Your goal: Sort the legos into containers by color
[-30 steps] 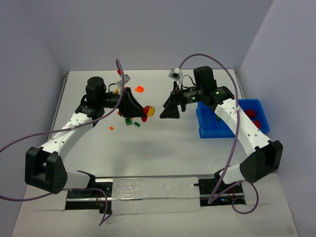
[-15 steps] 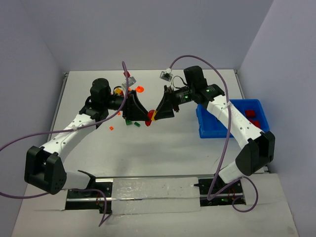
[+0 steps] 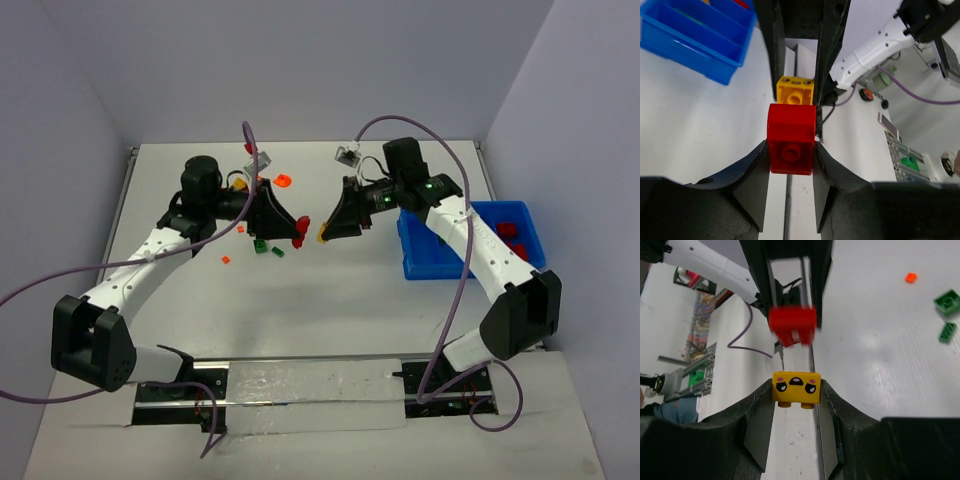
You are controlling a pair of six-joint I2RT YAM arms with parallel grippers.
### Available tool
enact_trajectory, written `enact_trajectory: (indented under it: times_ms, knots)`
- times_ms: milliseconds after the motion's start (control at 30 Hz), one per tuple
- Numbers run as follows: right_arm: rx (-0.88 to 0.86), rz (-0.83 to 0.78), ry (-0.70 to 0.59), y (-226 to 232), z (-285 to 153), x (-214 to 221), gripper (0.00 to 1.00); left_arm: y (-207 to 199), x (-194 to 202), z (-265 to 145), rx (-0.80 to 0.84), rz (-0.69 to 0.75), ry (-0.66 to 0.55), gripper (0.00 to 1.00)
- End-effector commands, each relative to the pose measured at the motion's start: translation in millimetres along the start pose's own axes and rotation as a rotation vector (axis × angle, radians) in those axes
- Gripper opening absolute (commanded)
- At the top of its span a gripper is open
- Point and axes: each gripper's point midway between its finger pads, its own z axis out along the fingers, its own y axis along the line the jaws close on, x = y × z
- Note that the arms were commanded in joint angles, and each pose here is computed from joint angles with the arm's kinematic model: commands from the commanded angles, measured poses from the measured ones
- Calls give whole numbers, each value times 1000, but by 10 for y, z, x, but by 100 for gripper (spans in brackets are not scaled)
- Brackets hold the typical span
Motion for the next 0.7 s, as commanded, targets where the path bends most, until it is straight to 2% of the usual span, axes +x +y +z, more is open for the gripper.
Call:
enact_trajectory:
  times_ms: [0, 100, 133, 233, 367, 500, 600, 667]
  knots:
    - [86, 9, 5, -125, -346, 222, 10, 131, -403, -217, -62, 70, -87, 0]
    - [183, 31, 20, -379, -661, 481, 9, 165, -591, -307, -80, 90, -116, 0]
    - [226, 82, 22, -446, -815, 574, 9, 189, -639, -308, -95, 109, -122, 0]
    - [453, 117, 50, -845, -1352, 781, 8, 308, -670, -267, -158, 121, -128, 0]
    - [919, 254, 104, -1439, -2503, 1157, 1, 614, -560, -130, -327, 127, -85, 0]
    - [1180, 359, 145, -1691, -3295, 1412, 1, 918, -580, -75, -501, 159, -66, 0]
    - [1361, 402, 172, -1827, -3776, 1509, 1, 1024, -633, -77, -551, 153, -72, 0]
    - [1417, 445, 218, -1922, -3935, 1607, 1, 1084, -662, -74, -570, 147, -72, 0]
